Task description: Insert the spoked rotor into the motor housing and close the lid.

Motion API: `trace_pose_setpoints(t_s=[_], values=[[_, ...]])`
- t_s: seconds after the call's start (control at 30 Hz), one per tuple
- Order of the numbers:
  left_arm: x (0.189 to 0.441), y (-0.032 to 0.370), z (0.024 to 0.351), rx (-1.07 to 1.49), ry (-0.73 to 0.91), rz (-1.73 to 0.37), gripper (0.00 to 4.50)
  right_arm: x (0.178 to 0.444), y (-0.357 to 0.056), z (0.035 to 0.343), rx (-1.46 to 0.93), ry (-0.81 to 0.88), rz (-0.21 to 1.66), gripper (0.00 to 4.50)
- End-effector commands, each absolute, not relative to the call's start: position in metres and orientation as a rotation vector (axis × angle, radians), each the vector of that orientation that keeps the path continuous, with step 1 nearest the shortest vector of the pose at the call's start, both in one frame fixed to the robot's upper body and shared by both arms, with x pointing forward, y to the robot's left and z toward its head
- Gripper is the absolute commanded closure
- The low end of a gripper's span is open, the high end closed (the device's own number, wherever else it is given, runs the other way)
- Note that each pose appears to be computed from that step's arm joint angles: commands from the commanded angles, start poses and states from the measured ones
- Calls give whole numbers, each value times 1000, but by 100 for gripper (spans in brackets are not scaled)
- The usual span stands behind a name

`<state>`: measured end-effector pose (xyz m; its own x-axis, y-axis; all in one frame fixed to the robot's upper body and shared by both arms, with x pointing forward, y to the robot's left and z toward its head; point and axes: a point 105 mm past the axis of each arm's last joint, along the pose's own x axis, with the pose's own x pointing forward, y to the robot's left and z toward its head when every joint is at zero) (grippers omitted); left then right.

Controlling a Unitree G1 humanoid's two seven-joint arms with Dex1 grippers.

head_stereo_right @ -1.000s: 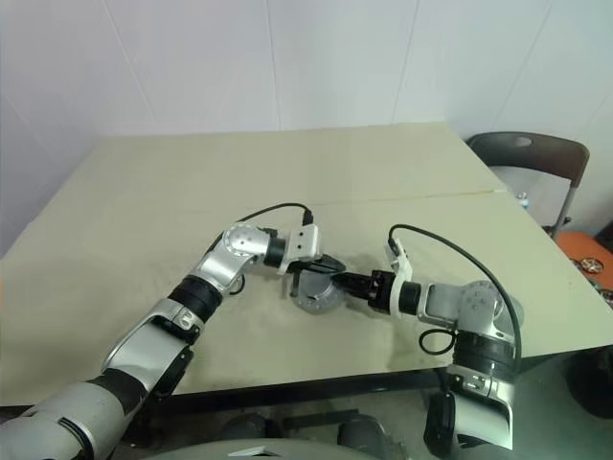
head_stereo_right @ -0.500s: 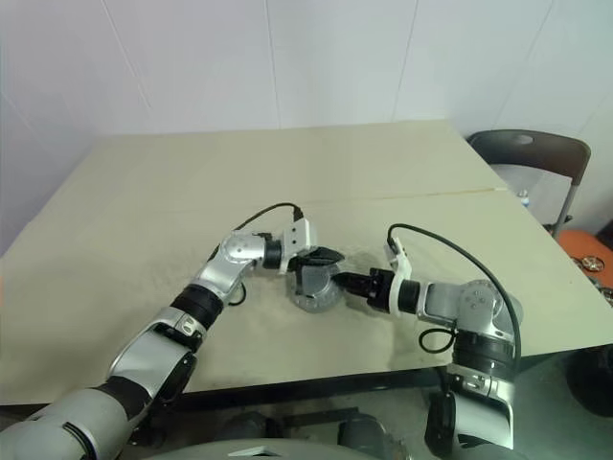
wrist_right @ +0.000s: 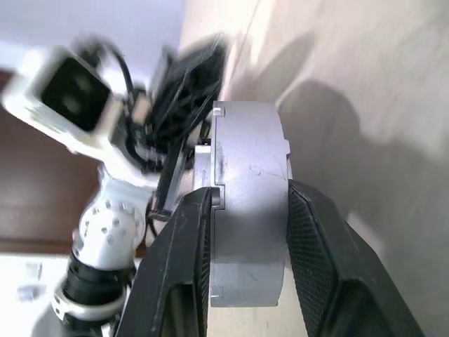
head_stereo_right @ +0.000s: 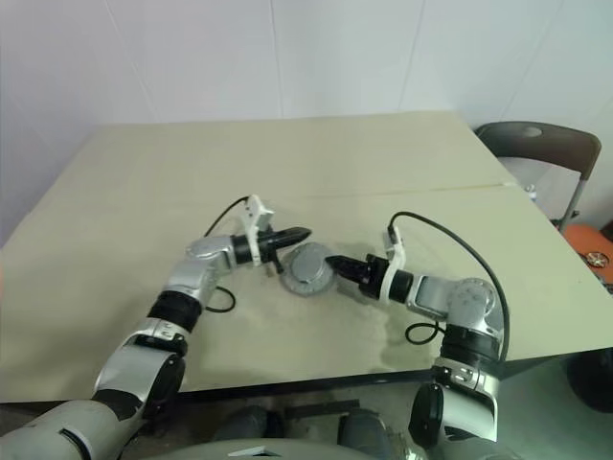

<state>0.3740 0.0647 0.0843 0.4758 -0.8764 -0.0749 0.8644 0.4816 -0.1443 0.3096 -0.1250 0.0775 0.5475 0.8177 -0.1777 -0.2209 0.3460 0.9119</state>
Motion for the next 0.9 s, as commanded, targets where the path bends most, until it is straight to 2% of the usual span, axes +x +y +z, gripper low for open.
trace_pose_setpoints(t_s=[0.03,0.1,0.2,0.33,0.57,0.6,0.73,0.9], values=[[383,88,109,-239,91,-959,450,328,-129,103,1013,560,766,322],[387,101,111,-309,105,-895,450,335,-133,100,1002,539,723,322],[386,111,115,-420,122,-853,394,349,-135,102,1001,467,663,323],[389,116,127,-645,123,-775,263,368,-134,120,1035,332,623,323],[391,111,120,-837,219,-704,22,382,-127,153,1064,181,645,323],[391,107,118,-879,250,-701,1,382,-126,154,1066,174,648,323],[390,93,123,-1044,321,-720,1,382,-123,155,1073,164,655,323],[379,73,139,-1237,380,-848,1,379,-119,152,1085,168,667,323]])
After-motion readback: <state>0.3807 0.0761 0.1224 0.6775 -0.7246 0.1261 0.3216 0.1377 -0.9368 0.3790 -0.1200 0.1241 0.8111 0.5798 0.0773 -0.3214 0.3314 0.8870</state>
